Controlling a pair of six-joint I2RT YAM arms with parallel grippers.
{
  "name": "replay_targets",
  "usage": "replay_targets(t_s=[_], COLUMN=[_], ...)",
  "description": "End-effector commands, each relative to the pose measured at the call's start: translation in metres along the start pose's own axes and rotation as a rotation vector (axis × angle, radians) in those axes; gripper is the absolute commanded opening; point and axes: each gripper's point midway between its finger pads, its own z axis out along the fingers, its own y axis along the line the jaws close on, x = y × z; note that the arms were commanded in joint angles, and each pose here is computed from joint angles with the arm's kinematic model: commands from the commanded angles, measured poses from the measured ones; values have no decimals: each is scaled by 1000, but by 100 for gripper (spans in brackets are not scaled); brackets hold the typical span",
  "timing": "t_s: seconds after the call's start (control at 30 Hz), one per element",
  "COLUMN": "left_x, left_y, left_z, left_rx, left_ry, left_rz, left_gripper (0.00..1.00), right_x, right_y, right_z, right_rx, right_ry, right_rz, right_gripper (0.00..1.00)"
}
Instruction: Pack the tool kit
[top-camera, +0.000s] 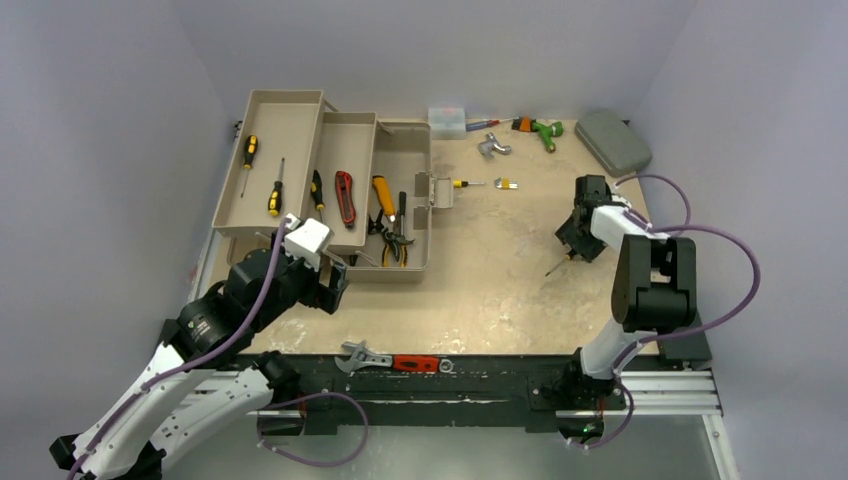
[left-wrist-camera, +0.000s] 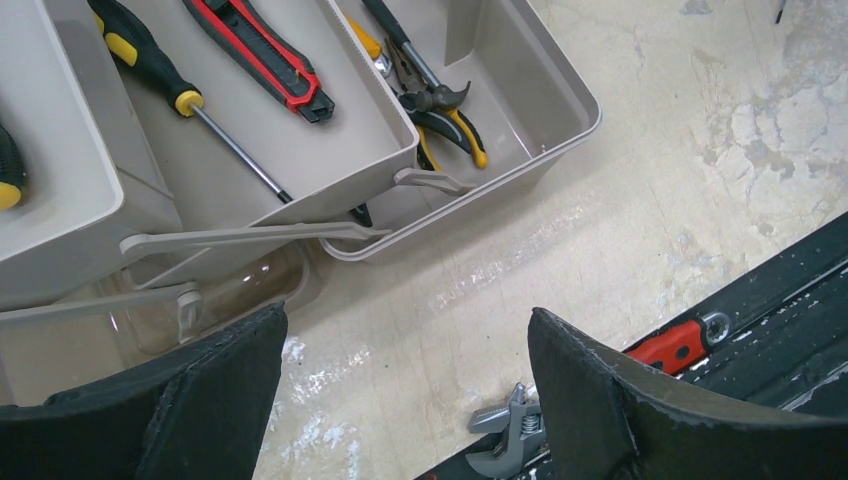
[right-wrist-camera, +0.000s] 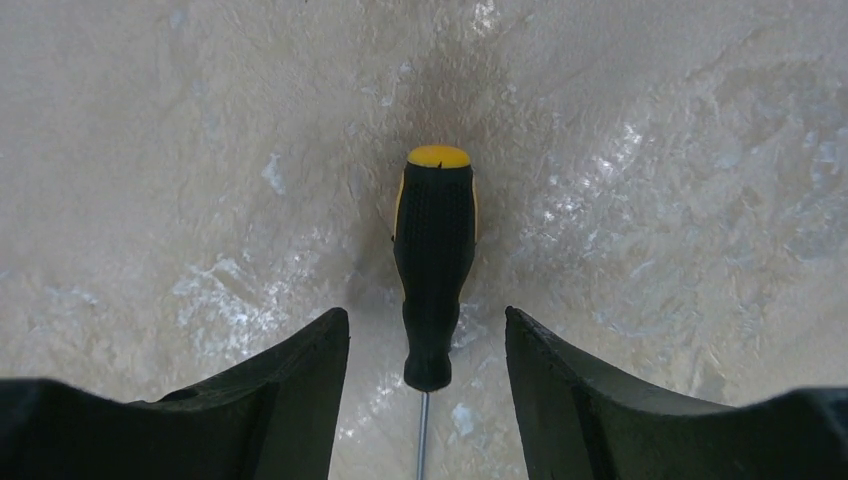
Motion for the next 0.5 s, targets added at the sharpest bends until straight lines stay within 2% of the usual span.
replay_targets(t_s=[0.0,0.07,0.2,0.33,0.47], left_x=[-15,-16,-16,-16,-16], left_y=[-2,-2,-2,-3,-4], left_z=[-5,-5,-5,-5,-4], left_rx=[15,16,19,23,27], left_ry=[-57,-57,-58,-57,-58], left_rz=[-18,-18,-18,-18,-20], left_gripper=[87,87,87,87,87], right_x=[-19,-12,-2,-15,-20], right_y=[14,12,16,31,82], right_z=[7,14,16,-5,-46], right_rx=[-5,12,-16,-128,-459], right_ry=[-42,-19,20,-13,6], right_rz=[60,71,89,73,-1], right_gripper=[54,47,0,0,0])
